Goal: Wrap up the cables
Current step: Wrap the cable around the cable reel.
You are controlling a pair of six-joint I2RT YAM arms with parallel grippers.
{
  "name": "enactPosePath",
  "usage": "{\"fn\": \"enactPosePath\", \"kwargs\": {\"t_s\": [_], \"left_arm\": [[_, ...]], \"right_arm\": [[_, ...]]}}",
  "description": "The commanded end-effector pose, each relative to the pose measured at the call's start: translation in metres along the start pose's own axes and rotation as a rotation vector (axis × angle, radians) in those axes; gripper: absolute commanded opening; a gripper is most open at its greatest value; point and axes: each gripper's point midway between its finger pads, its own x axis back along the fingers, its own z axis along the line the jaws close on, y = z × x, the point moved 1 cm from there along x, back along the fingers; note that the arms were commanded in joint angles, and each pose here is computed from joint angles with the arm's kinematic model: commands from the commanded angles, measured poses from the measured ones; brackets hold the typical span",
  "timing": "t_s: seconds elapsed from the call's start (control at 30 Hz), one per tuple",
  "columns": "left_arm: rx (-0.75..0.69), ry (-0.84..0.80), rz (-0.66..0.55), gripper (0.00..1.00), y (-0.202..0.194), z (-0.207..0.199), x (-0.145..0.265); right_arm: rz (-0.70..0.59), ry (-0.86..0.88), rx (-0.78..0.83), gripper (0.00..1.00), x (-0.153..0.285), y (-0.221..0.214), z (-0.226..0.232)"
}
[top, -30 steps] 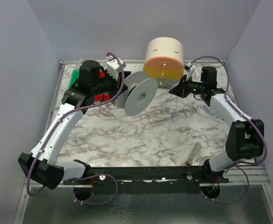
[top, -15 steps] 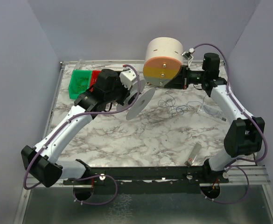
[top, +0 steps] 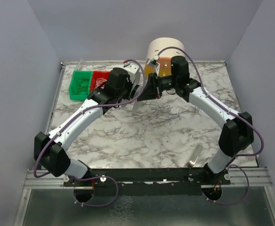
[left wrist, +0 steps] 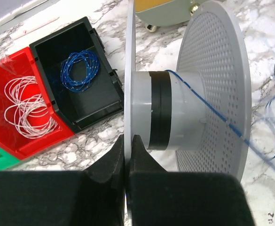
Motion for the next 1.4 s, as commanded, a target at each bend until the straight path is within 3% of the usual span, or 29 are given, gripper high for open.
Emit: {"fn": "enactPosePath", "kwargs": {"t_s": [0.0,0.4,0.7,0.97,1.1,1.27,1.37], "left_arm": [[0.102,0.117,-0.062,0.0,0.029,0.027,-0.004],[0.331,-0.065,-0.181,0.0,0.087,0.037,0.015],[0.548,-0.232,-0.287,0.0,0.116,0.061,0.037],[0.598,-0.261,-0.312,0.0,0.111,0.086,0.056],[0.577,-0.346,-0.303,0.0,0.106,0.082,0.067],[0.527,-0.454,-0.296,0.0,0.105,0.063,0.081],[0.512,-0.473,-0.274,0.0,0.099,0.058,0.084]], "right_arm": [[0.096,0.025,0.044,0.0,-0.03,-0.027,-0.004],[0.177,-0.027,0.038,0.0,-0.05,-0.098,-0.042],[0.182,-0.114,0.103,0.0,-0.044,-0.12,-0.063],[0.115,-0.196,0.083,0.0,-0.012,-0.115,-0.079],[-0.016,-0.409,0.066,0.0,0.024,-0.095,-0.109],[-0.188,-0.935,0.113,0.0,0.087,-0.063,-0.155],[-0.285,-1.113,0.149,0.0,0.125,-0.041,-0.163]]}}
